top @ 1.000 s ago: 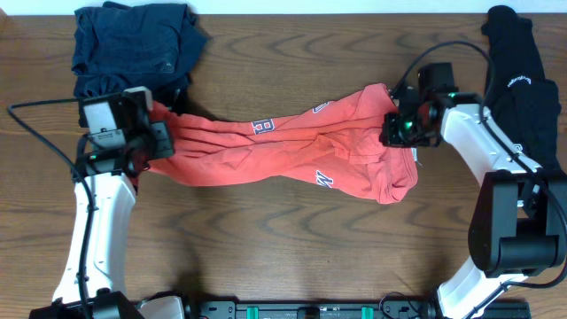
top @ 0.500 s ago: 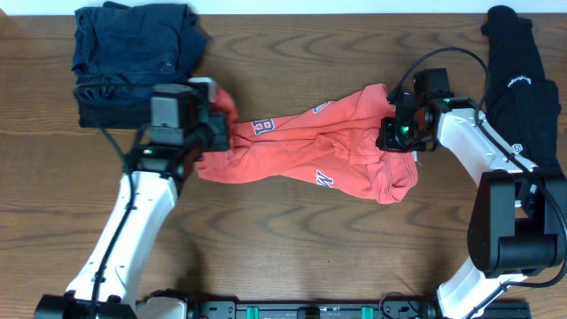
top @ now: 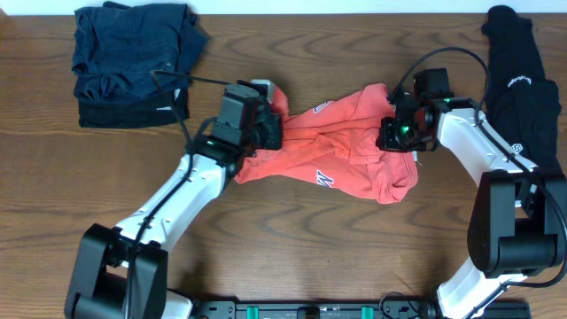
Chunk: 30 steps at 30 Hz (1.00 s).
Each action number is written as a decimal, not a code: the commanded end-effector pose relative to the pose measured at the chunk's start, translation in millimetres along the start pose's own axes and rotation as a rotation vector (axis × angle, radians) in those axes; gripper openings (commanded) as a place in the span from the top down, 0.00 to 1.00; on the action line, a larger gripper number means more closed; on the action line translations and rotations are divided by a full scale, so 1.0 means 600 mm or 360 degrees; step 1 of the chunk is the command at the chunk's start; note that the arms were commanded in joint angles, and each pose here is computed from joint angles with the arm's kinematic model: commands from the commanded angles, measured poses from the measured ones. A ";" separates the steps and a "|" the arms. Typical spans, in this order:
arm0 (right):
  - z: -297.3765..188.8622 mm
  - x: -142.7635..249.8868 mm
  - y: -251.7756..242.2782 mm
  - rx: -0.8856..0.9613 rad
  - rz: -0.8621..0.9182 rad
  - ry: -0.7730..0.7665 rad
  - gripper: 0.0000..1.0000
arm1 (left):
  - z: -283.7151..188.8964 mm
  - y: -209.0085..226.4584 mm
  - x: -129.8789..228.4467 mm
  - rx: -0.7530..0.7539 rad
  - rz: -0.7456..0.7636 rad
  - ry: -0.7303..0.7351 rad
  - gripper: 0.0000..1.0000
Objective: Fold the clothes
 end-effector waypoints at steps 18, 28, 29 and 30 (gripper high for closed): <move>0.000 0.000 0.008 -0.0023 0.0005 -0.0005 0.99 | 0.030 -0.073 0.003 0.0192 -0.0023 -0.0037 0.09; -0.001 -0.001 0.007 -0.0023 0.0008 -0.0007 0.99 | 0.000 -0.056 0.019 -0.0006 0.0186 0.0127 0.06; -0.004 -0.002 0.006 -0.0023 0.0011 -0.0009 0.99 | 0.000 -0.051 0.025 -0.0025 0.0210 0.0153 0.06; -0.009 -0.004 0.005 -0.0022 0.0018 -0.0009 0.99 | -0.001 -0.048 0.029 -0.0043 0.0225 0.0170 0.06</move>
Point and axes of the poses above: each gripper's point midway between its finger pads, its own z axis out along the fingers, its own y axis along the line the jaws close on, x = y × z, the point moved 4 cm from there along -z, back along the fingers, and after that the axes turned 14 degrees about -z, right-handed, at the moved point
